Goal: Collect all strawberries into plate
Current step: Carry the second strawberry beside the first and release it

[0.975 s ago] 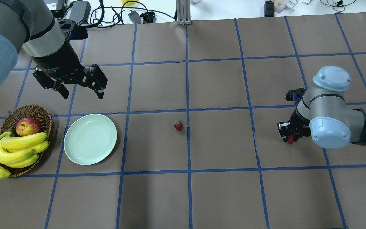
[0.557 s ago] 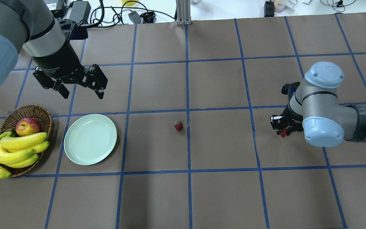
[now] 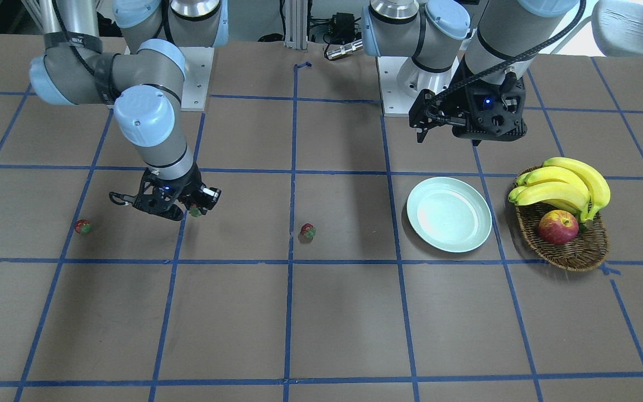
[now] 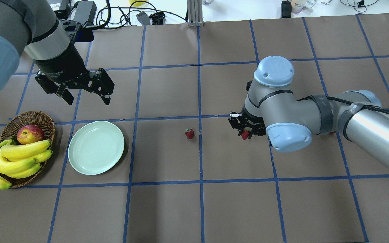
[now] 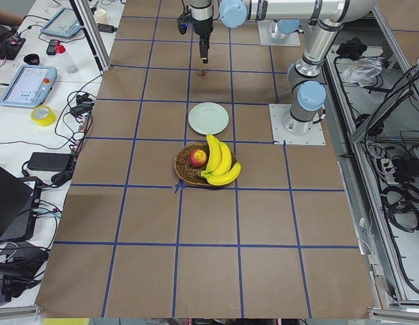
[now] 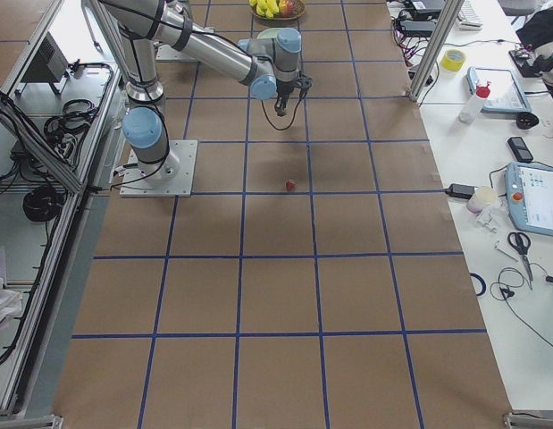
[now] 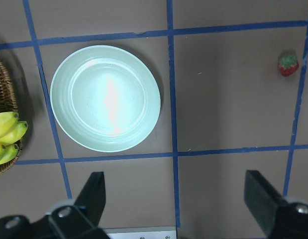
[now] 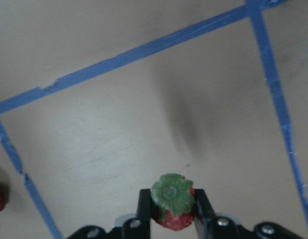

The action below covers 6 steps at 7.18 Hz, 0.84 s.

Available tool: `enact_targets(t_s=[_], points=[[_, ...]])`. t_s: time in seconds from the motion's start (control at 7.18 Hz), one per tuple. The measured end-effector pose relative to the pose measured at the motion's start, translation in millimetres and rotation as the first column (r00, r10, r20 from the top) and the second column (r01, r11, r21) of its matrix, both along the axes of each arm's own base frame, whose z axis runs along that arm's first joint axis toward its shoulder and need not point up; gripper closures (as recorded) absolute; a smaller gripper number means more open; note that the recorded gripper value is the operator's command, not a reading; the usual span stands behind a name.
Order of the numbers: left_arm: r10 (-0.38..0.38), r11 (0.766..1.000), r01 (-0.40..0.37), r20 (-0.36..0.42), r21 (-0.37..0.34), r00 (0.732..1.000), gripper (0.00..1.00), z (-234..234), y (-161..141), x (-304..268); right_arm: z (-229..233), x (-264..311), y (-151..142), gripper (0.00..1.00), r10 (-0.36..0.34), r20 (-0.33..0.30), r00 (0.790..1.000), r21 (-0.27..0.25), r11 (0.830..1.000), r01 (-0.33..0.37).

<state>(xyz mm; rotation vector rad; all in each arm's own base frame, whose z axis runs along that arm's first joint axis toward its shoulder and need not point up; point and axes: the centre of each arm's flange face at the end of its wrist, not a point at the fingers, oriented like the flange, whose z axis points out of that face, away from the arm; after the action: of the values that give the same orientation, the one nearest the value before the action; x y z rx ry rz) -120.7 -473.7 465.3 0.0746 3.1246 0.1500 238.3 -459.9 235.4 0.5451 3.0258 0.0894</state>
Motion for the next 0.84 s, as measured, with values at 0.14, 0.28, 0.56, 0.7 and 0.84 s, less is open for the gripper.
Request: enact_targets(t_s=[0.14, 0.28, 0.56, 0.7, 0.84], points=[[0.000, 1.000, 0.000, 0.000, 0.000, 1.000, 0.00, 0.0, 0.0, 0.0, 1.5, 39.3, -0.4, 0.69, -0.011, 0.022, 1.000, 0.002, 1.000, 0.011], [0.000, 1.000, 0.000, 0.000, 0.000, 1.000, 0.00, 0.0, 0.0, 0.0, 3.3, 76.8, -3.7, 0.69, -0.011, 0.045, 0.999, 0.000, 1.000, 0.011], [0.000, 1.000, 0.000, 0.000, 0.000, 1.000, 0.00, 0.0, 0.0, 0.0, -1.5, 134.9, -16.1, 0.70, -0.030, 0.094, 0.995, 0.013, 1.000, 0.029], [0.000, 1.000, 0.000, -0.001, 0.001, 1.000, 0.00, -0.1, 0.0, -0.1, -10.5, 154.2, -24.1, 0.70, -0.039, 0.123, 0.992, 0.030, 0.999, 0.035], [-0.001, 1.000, 0.001, -0.001, 0.001, 1.000, 0.00, -0.1, 0.1, -0.1, -16.1, 167.8, -33.3, 0.70, -0.045, 0.143, 0.989, 0.038, 0.998, 0.040]])
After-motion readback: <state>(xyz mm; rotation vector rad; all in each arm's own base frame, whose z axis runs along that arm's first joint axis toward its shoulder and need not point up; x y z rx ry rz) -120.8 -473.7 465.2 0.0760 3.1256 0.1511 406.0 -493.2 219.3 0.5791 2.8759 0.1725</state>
